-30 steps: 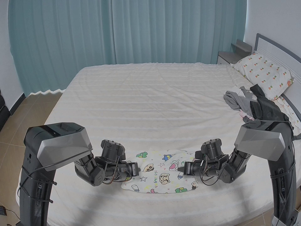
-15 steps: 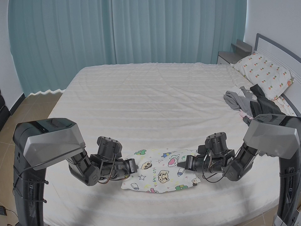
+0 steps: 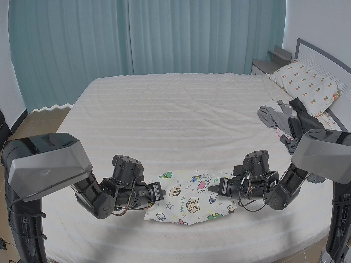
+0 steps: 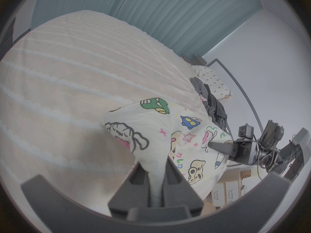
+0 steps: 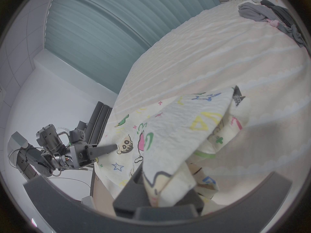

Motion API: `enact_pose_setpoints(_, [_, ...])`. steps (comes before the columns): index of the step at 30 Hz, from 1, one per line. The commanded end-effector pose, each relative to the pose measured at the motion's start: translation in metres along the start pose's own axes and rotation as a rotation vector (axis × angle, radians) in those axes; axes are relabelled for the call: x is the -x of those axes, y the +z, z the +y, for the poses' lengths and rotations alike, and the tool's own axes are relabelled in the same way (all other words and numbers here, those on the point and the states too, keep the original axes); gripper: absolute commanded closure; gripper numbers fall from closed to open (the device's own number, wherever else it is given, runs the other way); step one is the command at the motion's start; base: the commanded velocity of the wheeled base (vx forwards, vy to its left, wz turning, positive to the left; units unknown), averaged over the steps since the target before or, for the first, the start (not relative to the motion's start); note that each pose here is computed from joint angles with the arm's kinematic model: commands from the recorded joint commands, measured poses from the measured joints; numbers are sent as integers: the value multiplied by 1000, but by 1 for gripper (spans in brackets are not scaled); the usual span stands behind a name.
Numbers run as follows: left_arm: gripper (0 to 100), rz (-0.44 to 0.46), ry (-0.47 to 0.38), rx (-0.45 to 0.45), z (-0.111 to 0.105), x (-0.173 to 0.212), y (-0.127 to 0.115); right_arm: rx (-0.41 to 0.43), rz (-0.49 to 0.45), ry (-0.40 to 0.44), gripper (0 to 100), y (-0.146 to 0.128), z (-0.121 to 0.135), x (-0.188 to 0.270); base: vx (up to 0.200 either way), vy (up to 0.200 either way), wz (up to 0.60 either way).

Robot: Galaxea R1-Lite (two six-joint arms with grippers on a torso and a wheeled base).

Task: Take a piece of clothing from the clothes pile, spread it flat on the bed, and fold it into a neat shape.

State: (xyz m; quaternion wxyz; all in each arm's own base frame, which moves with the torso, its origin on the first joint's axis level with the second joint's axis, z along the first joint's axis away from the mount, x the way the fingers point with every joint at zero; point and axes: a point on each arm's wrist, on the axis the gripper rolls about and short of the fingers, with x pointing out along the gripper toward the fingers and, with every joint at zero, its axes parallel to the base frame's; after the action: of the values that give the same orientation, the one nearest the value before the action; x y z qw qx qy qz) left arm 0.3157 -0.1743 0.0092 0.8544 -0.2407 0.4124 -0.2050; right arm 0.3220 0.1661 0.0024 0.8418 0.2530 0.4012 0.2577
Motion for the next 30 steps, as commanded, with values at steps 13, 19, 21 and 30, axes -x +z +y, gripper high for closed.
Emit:
enact_pose_setpoints(13, [100,17,-95,-46,-41,15,-14,6,-27,7,100,0,13,38,0,-200,0])
enact_pose_setpoints(19, [100,26,-101,-44,-44,13,-17,-8,-39,-13,100,2,7,45,0,-200,0])
enact_pose_setpoints(21, [100,25,-104,-45,-45,13,-17,-11,-39,-16,100,2,5,45,0,-200,0])
enact_pose_setpoints(30, [100,16,-111,-47,-47,9,-14,-17,-39,-30,100,2,0,46,0,-200,0])
